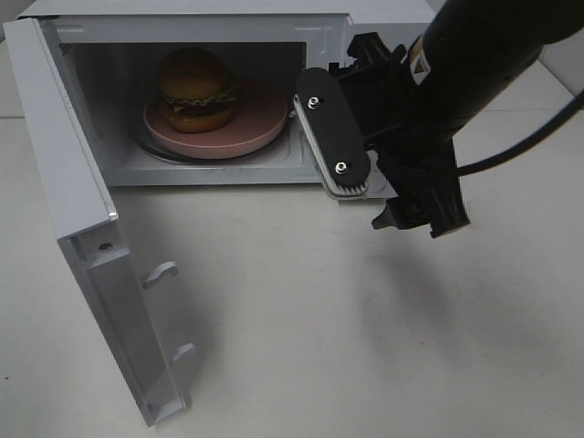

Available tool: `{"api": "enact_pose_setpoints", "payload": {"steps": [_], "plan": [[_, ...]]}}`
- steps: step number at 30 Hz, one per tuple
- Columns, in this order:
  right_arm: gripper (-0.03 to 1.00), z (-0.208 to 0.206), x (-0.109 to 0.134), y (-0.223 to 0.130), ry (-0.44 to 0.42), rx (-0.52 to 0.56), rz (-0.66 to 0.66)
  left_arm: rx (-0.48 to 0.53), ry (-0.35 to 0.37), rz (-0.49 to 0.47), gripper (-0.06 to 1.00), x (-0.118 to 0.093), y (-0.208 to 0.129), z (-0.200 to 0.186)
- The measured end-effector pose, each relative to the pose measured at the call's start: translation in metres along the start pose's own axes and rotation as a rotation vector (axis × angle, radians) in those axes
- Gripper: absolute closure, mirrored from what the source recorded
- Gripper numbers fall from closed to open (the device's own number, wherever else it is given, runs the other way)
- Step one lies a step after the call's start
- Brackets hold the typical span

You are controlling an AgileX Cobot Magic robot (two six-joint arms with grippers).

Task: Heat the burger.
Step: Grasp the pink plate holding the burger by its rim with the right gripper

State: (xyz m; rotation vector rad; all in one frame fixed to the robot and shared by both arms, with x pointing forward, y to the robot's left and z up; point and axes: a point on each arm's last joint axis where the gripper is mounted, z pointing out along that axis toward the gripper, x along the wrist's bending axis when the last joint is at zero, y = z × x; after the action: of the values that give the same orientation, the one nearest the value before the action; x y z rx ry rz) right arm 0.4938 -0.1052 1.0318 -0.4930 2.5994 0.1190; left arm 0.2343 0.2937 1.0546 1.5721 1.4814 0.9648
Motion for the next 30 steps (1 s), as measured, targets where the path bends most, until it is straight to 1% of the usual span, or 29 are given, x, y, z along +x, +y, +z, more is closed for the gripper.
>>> {"api": "enact_pose_setpoints", "payload": {"steps": [2,4,5,12,13,18,21,30], "plan": [[0.07,0.01,-0.007,0.006,-0.008,-0.008,0.0,0.0,0.0,0.0,-0.05,0.0,0.0,0.0],[0.08,0.015,-0.01,0.008,-0.007,-0.01,0.003,0.0,0.0,0.0,-0.05,0.0,0.0,0.0],[0.08,0.021,-0.016,0.011,-0.022,-0.017,0.006,0.0,0.0,0.0,-0.05,0.0,0.0,0.0],[0.09,0.039,-0.031,0.019,-0.046,-0.03,0.004,0.0,0.0,0.0,-0.05,0.0,0.0,0.0],[0.09,0.044,-0.037,0.022,-0.058,-0.036,0.004,0.0,0.0,0.0,-0.05,0.0,0.0,0.0],[0.1,0.055,-0.047,0.026,-0.064,-0.04,0.012,0.0,0.0,0.0,-0.05,0.0,0.0,0.0],[0.11,0.065,-0.057,0.032,-0.087,-0.054,0.016,0.0,0.0,0.0,-0.05,0.0,0.0,0.0],[0.11,0.088,-0.068,0.04,-0.099,-0.066,0.03,0.0,0.0,0.0,-0.05,0.0,0.0,0.0]]}}
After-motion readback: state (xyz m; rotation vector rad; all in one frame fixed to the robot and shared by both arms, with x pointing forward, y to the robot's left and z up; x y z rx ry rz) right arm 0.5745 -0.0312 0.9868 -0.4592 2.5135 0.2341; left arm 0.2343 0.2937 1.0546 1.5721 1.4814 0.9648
